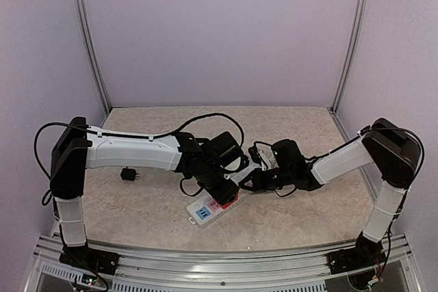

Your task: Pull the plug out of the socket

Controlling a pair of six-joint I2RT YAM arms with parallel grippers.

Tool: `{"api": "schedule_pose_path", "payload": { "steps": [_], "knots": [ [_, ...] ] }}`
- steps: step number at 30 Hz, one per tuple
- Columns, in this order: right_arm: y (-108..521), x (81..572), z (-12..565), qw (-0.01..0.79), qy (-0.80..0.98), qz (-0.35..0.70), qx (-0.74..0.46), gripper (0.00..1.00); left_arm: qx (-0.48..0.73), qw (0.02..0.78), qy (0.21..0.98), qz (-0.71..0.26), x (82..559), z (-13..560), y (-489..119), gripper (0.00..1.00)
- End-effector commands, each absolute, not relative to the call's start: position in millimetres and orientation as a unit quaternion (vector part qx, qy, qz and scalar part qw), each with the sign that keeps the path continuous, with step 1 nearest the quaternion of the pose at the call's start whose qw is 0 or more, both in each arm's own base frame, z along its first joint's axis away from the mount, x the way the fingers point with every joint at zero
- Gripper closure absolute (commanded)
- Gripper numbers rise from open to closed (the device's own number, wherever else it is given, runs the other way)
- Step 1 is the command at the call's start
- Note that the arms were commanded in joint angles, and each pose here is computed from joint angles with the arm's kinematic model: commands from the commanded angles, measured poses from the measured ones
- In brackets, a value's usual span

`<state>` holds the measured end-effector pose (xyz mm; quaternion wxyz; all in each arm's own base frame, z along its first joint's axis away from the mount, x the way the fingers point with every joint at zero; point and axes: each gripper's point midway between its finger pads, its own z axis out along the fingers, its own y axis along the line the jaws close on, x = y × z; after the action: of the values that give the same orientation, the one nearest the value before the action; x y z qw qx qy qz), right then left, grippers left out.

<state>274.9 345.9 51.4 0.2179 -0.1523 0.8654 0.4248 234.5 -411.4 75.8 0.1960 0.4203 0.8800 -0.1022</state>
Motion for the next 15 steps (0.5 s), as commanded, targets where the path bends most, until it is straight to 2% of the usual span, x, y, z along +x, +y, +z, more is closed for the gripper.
{"api": "schedule_pose_path", "payload": {
  "steps": [1,9,12,15],
  "knots": [
    [338,261,20,0.183,0.884,0.404,-0.147,1.0,0.412,0.238,0.877,-0.071,253,87,-415,0.76],
    [336,261,18,0.185,0.885,0.401,-0.146,1.0,0.395,0.22,0.871,-0.191,243,109,-427,0.76],
    [336,261,14,0.183,0.887,0.399,-0.146,1.0,0.402,0.23,0.87,-0.167,245,115,-425,0.76],
    [335,261,12,0.181,0.887,0.399,-0.145,1.0,0.42,0.234,0.873,-0.08,248,104,-416,0.76]
  ]
}}
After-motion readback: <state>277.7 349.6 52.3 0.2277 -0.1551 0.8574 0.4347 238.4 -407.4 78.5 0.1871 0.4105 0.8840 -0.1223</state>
